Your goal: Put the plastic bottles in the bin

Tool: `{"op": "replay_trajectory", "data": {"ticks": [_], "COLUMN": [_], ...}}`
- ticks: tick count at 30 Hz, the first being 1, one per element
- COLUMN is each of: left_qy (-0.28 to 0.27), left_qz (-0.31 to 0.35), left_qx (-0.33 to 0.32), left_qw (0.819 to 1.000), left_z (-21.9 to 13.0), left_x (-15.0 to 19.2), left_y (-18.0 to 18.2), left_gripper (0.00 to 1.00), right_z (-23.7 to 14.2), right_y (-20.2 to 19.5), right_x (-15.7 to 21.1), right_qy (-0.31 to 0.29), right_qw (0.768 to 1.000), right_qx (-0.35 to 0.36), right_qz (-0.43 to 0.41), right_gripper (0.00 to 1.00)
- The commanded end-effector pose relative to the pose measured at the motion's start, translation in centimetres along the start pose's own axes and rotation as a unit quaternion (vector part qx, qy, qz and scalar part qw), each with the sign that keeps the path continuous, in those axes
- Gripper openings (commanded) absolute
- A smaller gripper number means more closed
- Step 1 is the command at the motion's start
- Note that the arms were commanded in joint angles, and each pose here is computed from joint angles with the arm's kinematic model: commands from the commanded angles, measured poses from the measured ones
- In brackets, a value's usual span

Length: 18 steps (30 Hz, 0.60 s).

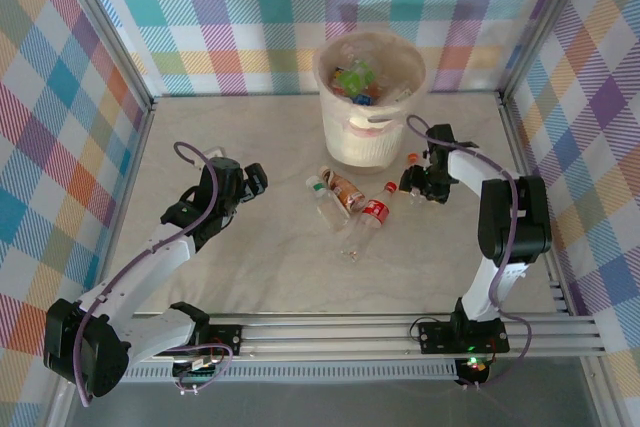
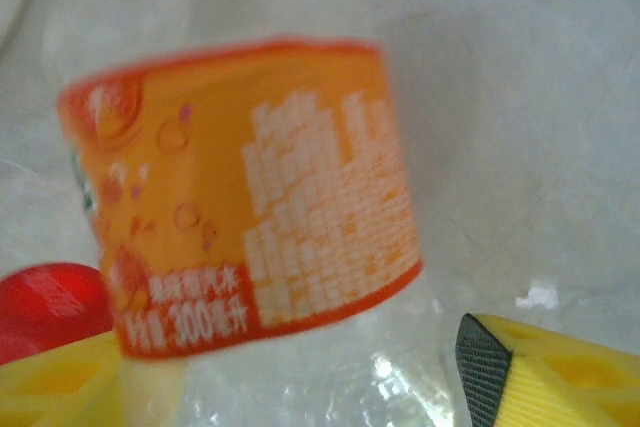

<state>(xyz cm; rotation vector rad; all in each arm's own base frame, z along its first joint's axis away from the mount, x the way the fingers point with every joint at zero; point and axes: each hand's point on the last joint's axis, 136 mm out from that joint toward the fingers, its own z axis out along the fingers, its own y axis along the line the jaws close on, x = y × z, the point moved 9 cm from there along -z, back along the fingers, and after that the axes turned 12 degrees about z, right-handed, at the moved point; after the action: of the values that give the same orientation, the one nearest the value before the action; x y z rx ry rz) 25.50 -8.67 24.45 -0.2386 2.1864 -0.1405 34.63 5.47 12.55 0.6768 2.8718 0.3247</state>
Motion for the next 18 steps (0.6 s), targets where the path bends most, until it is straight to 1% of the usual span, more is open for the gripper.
{"op": "replay_trajectory", "data": {"ticks": [1,8,11,14,16,18], "left_qy": [-0.004,0.001,0.001,0.001,0.002,0.001], "left_qz": [-0.014,-0.015,-0.016,-0.015,-0.015,-0.015], "left_qx": [0.001,0.004,0.004,0.005,0.005,0.004], "left_qw": [1.0,1.0,1.0,1.0,1.0,1.0], "left_z": [0.1,0.2,0.2,0.2,0.3,0.3], "left_x": [0.0,0.3,0.3,0.2,0.2,0.2], "left_y": [0.4,0.5,0.5,0.4,0.4,0.4], "left_gripper": [1.0,1.0,1.0,1.0,1.0,1.0], "right_z": [-1.0,-2.8,-3.6,-4.4,-4.8,-5.1], "right_y": [-0.6,-1.9,-2.2,-1.7,-1.2,-0.7], "right_x": [1.2,3.3,3.3,2.4,1.4,0.3], "right_qy": [0.0,-0.004,-0.019,-0.03,-0.038,-0.048], "right_qw": [0.999,0.998,0.998,0.998,0.999,0.998], "right_qx": [-0.014,-0.006,0.006,0.008,0.011,0.014], "right_qz": [0.041,0.063,0.06,0.046,0.037,0.03], "right_gripper": [0.69,0.7,0.78,0.86,0.9,0.91]}}
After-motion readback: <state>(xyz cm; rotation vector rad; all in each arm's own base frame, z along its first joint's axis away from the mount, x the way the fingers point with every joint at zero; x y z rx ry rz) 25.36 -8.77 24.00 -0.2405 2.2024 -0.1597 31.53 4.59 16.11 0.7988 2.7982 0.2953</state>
